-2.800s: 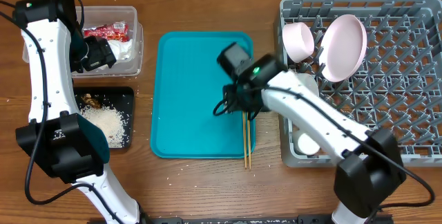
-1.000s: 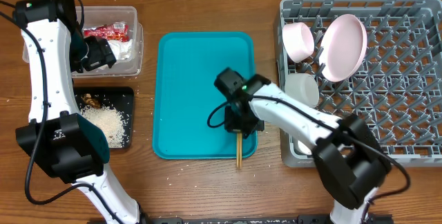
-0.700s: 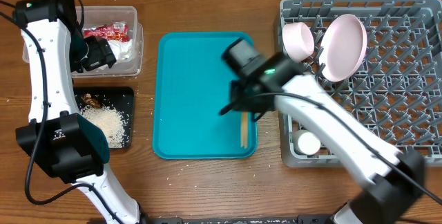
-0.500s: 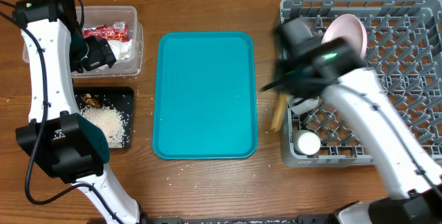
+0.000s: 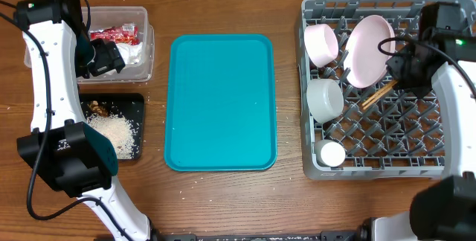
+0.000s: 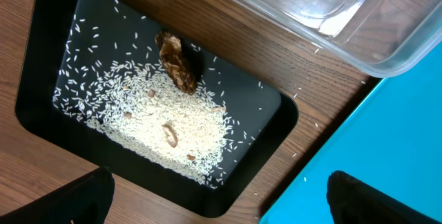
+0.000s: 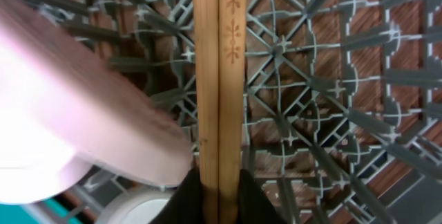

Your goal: Sort waste into correct bins and load items into the dishwasher

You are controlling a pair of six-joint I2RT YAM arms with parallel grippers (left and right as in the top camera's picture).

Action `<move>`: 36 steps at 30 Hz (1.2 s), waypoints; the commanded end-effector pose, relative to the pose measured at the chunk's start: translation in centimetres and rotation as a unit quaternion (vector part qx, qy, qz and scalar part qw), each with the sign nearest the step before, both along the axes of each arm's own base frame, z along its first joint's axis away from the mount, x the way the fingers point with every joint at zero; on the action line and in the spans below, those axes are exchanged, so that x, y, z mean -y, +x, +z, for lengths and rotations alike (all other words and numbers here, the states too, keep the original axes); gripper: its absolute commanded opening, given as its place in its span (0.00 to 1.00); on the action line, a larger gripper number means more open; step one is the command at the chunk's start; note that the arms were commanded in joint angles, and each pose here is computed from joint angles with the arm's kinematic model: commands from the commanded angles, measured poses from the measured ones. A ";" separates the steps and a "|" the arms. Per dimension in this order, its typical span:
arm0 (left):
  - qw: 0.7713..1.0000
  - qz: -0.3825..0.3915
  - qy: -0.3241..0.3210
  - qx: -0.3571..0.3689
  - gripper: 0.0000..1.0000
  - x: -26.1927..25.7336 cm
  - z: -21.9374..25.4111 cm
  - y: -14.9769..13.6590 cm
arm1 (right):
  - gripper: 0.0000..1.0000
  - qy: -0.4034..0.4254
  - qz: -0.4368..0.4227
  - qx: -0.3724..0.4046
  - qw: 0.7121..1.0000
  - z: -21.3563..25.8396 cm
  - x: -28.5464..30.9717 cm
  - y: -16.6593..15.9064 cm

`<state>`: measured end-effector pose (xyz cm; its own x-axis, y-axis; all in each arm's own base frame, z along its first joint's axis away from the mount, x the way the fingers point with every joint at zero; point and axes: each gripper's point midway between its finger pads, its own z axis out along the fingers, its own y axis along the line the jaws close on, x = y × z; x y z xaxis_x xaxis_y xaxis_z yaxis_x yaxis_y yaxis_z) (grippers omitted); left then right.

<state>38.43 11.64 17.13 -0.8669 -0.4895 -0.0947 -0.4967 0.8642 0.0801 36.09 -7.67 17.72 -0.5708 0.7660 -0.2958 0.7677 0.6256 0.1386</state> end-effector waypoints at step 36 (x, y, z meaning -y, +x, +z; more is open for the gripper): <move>1.000 0.006 0.007 0.011 1.00 -0.1 0.8 0.0 | 1.00 -0.141 0.153 0.332 0.920 26.4 -4.2 -17.4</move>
<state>38.43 11.64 17.13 -0.8670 -0.4891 -0.0947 -0.4964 0.8644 0.0801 20.76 -3.45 41.02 -0.4531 0.5444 -0.7059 0.4370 0.8259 0.3563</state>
